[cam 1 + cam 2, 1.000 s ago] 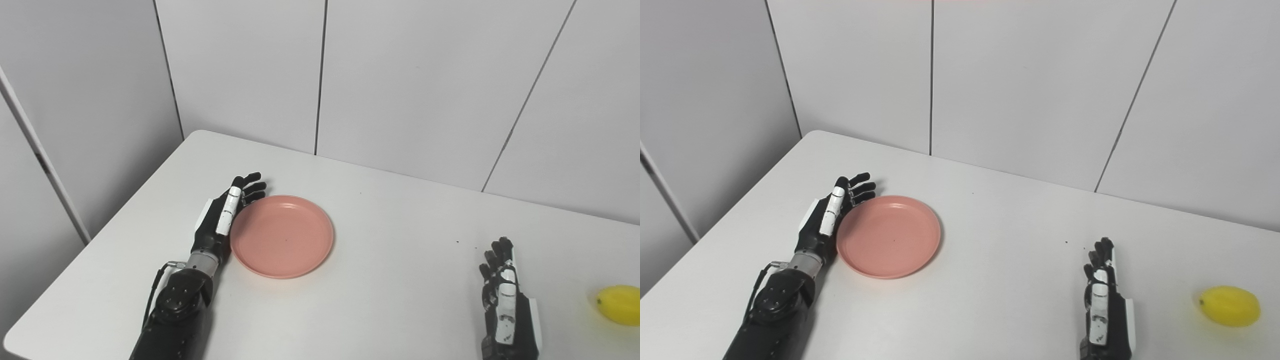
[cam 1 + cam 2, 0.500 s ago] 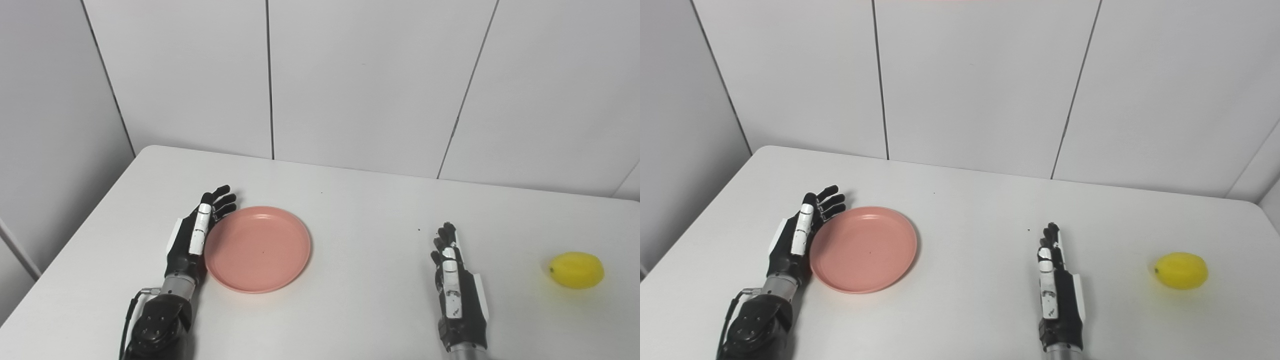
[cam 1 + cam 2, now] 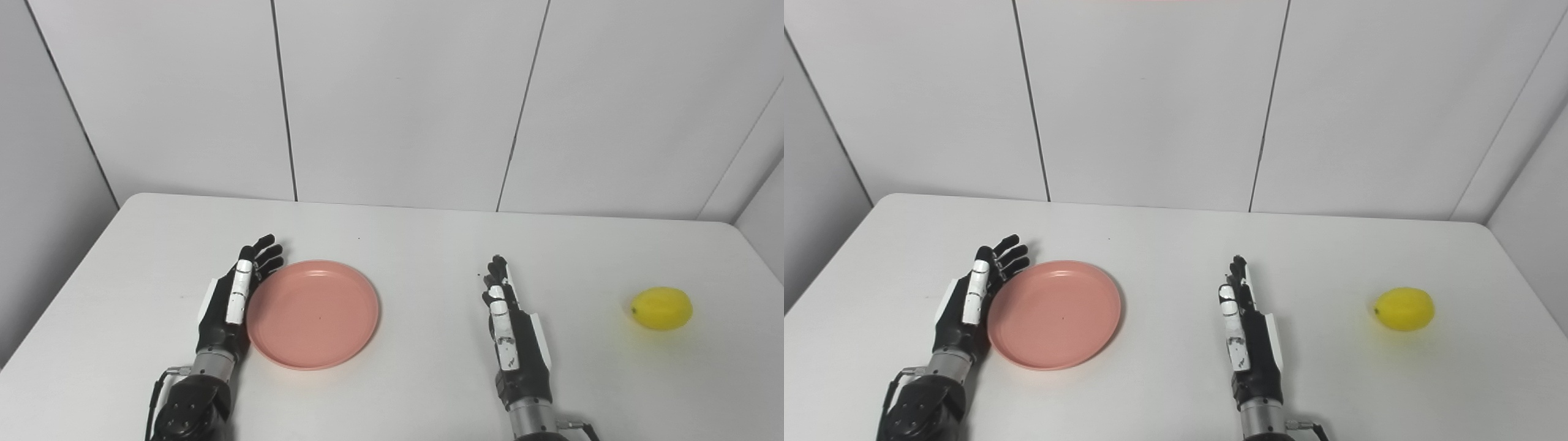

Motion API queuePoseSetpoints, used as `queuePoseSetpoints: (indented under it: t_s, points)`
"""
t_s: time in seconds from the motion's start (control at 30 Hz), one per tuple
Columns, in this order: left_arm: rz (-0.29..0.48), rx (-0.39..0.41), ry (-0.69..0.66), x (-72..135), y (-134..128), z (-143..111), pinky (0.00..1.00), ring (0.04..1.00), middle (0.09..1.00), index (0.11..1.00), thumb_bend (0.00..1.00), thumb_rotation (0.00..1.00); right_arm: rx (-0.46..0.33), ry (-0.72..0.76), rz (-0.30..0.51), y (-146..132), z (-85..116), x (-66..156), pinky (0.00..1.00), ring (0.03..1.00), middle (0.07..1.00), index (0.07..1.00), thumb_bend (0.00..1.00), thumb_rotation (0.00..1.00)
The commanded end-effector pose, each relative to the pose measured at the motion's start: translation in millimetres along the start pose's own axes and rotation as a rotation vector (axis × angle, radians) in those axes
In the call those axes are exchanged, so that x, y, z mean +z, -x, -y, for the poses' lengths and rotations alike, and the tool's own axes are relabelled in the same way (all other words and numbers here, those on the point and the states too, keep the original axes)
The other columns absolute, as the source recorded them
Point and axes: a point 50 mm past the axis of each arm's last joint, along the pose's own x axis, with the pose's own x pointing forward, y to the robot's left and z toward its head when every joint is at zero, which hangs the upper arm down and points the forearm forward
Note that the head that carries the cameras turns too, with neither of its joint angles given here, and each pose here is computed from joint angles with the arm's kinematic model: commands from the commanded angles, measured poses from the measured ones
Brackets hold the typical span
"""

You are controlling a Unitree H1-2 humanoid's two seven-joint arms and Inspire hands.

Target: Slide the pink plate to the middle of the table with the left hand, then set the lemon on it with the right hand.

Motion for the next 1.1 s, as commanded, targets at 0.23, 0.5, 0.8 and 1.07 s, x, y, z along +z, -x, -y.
queuePoseSetpoints:
  t_s: [0.23,0.5,0.8,1.07]
  points:
    - [-0.037,-0.064,0.040,-10,2,37,0.88,0.861,0.861,0.847,0.67,1.00,0.006,0.000,0.053,-11,-5,20,1.00,1.000,1.000,0.998,0.78,1.00]
    - [-0.048,-0.087,0.071,-7,10,71,0.87,0.881,0.888,0.883,0.68,1.00,0.004,0.005,0.059,-11,-2,21,1.00,1.000,1.000,0.994,0.78,1.00]
    - [-0.033,-0.118,0.060,-12,11,101,0.90,0.892,0.897,0.897,0.65,1.00,0.001,0.002,0.056,-8,2,21,1.00,1.000,1.000,0.992,0.78,1.00]
    - [-0.032,-0.141,-0.004,-9,12,121,0.86,0.883,0.892,0.898,0.67,1.00,0.002,0.007,0.049,-7,1,20,1.00,1.000,1.000,0.995,0.77,1.00]
